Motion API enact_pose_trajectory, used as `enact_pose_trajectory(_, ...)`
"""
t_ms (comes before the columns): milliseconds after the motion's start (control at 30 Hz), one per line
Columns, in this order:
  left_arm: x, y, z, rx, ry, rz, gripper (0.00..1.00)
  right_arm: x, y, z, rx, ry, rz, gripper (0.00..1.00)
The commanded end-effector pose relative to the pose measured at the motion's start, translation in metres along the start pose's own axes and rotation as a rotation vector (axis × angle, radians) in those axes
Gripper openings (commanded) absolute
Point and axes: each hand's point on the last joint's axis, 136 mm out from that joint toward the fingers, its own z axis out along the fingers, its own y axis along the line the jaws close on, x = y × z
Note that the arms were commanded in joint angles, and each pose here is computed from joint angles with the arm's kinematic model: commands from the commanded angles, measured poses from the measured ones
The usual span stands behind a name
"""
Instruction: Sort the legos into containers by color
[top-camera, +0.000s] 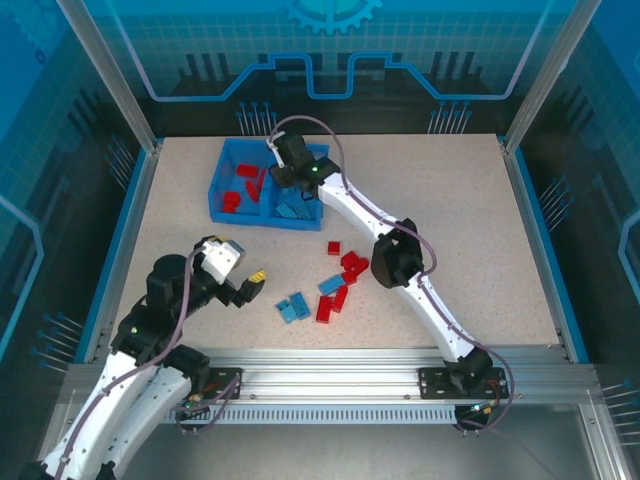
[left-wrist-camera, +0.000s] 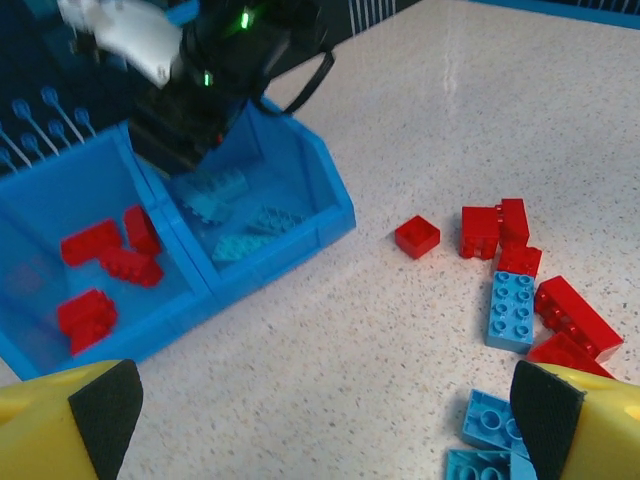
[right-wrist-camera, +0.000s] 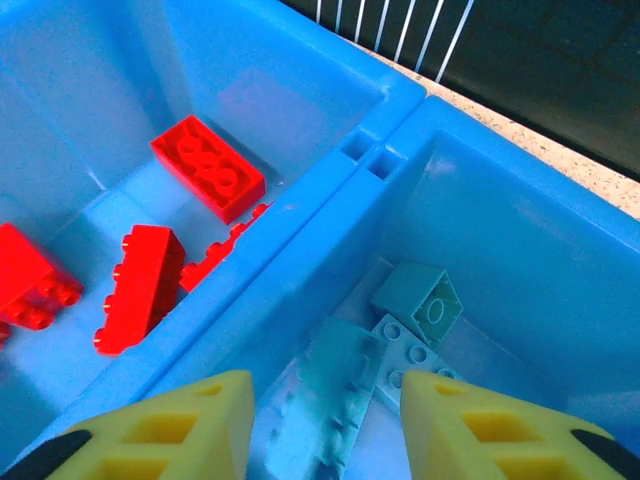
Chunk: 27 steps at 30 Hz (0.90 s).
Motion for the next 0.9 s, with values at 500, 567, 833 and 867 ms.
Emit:
enact_pose_trajectory(500, -0.051, 0.027, 0.034, -0.052, 0.1, -0.553, 0.99, 0.032, -0.058, -0.263, -0.074, -0.005, 0.44, 0.62)
enact_pose_trajectory(567, -0.053, 0.027, 0.039, -0.049, 0.109, -0.567, 0.99, 0.068, -0.067, -0.271, -0.033, 0.045, 0.52, 0.65)
enact_pose_trajectory(833, -0.048, 0.01, 0.078, -0.081, 0.195, -0.722, 0.98, 0.163, -0.073, -0.281, 0.025, 0.186, 0.668, 0.74)
enact_pose_trajectory(867, -0.042, 0.007, 0.088, -0.106, 0.223, -0.773, 0.96, 0.173, -0.074, -0.281, 0.038, 0.203, 0.689, 0.76)
